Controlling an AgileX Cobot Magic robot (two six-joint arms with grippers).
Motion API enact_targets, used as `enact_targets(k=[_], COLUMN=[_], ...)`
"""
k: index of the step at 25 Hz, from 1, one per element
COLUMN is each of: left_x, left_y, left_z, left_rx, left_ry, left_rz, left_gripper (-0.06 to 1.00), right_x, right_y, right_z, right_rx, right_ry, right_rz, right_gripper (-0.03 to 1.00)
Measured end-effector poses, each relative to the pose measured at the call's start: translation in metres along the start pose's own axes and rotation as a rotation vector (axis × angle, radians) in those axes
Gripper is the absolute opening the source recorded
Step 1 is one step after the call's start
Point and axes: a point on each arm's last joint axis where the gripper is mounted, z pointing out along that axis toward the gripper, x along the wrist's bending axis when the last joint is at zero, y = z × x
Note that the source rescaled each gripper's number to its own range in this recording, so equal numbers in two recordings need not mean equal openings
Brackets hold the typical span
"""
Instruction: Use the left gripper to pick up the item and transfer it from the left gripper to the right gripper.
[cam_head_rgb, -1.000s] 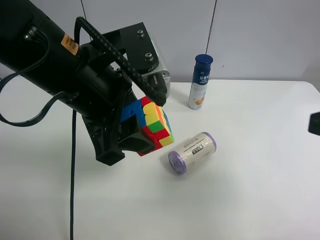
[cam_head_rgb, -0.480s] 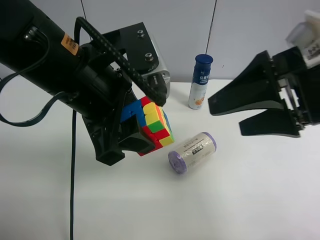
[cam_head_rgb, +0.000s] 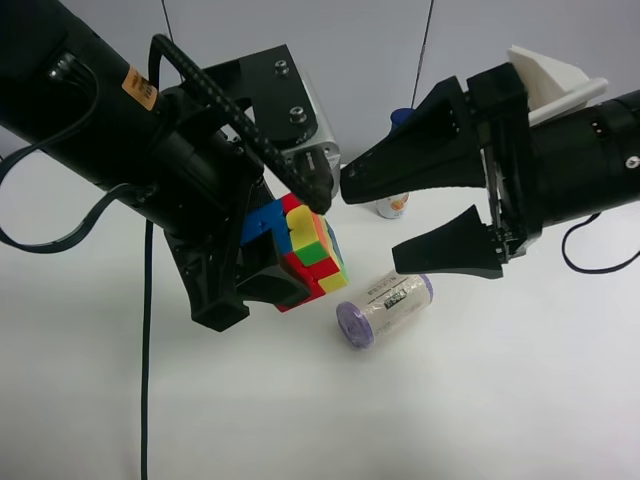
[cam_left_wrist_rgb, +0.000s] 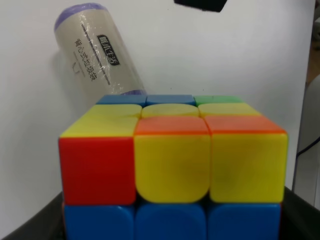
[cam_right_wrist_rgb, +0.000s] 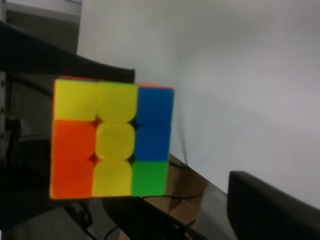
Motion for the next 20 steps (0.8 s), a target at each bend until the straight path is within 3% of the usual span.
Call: enact_targets(k=[11,20], left_x=[0.0,-0.001], left_y=[0.001,0.003], left_z=[0.0,0.0], left_rx=[-0.006,-0.028], left_ry=[0.005,-0.013], left_rz=[0.0,-0.014], left_gripper=[0.01,0.01], right_x=[-0.009,0.002], right_y=[0.01,0.0], right_z=[0.01,0.03], right_rx=[-0.016,0.019], right_ry=[0.049,0.052], right_rz=[0.053,-0.01], right_gripper=[1.0,1.0])
